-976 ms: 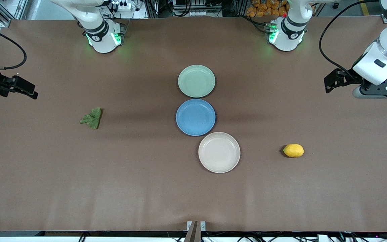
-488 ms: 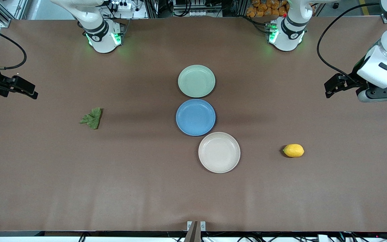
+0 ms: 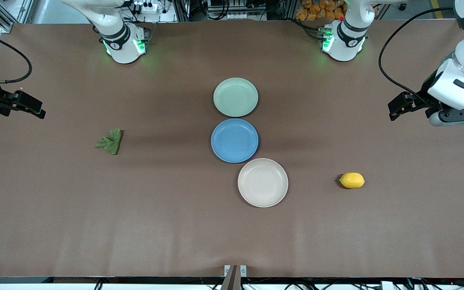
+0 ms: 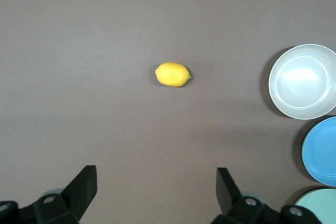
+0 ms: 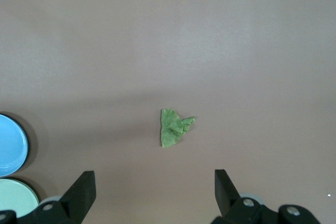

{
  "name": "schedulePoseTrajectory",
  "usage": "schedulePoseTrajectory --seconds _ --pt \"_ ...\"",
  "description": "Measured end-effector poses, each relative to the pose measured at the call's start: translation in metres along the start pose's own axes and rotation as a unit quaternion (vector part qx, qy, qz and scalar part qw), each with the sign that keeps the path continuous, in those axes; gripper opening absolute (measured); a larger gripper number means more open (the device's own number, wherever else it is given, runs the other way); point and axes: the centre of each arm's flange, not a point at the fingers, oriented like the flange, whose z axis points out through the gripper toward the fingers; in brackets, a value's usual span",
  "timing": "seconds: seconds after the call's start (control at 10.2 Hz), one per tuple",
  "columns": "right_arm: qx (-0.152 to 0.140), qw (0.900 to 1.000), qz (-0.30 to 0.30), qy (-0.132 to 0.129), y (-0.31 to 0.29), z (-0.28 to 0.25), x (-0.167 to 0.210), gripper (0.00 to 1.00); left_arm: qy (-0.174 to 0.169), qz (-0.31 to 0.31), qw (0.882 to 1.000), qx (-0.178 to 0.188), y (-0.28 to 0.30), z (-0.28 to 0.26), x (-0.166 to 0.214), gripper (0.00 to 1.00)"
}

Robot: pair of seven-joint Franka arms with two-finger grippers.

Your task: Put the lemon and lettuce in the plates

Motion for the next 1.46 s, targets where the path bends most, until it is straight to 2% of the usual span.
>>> schedulePoseTrajectory --seconds 1.17,1.46 --pt "0.000 1.000 0.000 0.000 0.000 0.000 0.000 1.00 -0.006 -0.001 1.000 0.000 0.000 0.012 0.007 1.00" --pt "-0.001 1.000 0.000 -0.010 0.000 0.002 -0.002 1.00 -0.006 -0.001 1.000 0.000 0.000 0.013 0.007 1.00"
